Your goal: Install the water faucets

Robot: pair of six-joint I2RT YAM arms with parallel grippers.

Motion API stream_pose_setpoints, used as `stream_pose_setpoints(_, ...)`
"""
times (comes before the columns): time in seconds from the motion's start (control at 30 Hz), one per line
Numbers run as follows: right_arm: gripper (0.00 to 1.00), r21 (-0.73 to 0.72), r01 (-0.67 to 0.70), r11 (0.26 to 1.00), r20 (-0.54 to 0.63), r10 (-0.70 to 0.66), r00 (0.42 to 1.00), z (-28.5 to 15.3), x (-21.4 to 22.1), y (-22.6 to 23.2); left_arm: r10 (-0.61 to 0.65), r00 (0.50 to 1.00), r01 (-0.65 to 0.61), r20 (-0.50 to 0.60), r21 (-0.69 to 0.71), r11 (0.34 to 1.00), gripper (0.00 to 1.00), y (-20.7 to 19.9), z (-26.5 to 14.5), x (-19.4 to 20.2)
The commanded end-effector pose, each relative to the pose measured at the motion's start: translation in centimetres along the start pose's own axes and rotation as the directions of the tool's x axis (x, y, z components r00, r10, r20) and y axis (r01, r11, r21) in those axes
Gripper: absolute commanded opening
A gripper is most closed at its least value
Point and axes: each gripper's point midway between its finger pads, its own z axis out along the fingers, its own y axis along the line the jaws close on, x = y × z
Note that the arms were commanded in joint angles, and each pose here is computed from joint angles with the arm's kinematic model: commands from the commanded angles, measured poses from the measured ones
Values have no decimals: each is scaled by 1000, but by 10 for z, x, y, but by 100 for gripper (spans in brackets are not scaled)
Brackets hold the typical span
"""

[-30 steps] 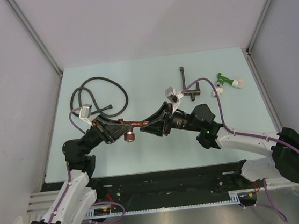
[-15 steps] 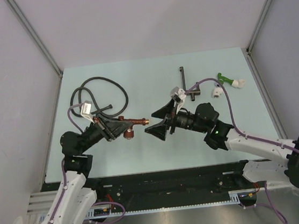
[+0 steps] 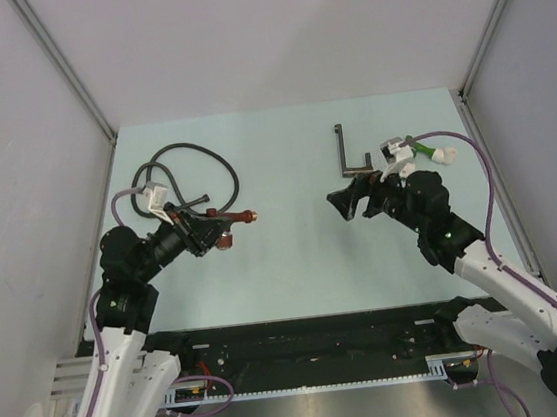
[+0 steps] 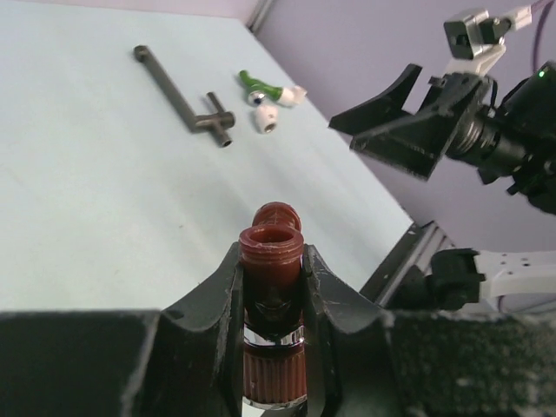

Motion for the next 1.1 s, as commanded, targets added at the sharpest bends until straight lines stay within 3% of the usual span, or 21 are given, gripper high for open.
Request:
stream_pose_setpoints(0.0, 100, 200, -93, 975, -59, 107, 993, -3, 8, -51, 74, 997, -76, -24, -112, 991, 0, 20, -11, 9)
stream_pose_setpoints(0.13, 99, 381, -153, 912, -77, 197, 977, 0, 12, -103, 92, 995, -98, -46, -158, 983, 0, 29, -17, 21)
stream_pose_setpoints(0.27, 100, 606, -202, 769, -32, 277, 960, -8, 11, -172, 130, 990, -138, -56, -201, 970, 0, 34, -24, 28)
stream_pose_setpoints(0.47, 97, 768, -179, 615, -45, 330, 943, -2, 21, -248, 157, 986, -166, -58, -219, 961, 0, 32, -27, 30)
stream_pose_setpoints(0.6, 87, 836, -175, 520, -47, 386, 921, -3, 30, -295, 189, 981, -194, -45, -237, 952, 0, 29, -33, 26)
stream_pose_setpoints(0.8, 77, 886, -138, 443, -55, 395, 917, 7, 34, -341, 218, 976, -212, -8, -259, 942, 0, 27, -39, 19)
stream_pose_setpoints(1.07, 65, 890, -101, 444, -113, 432, 895, 26, 50, -362, 244, 970, -229, 21, -277, 933, 0, 25, -45, 13)
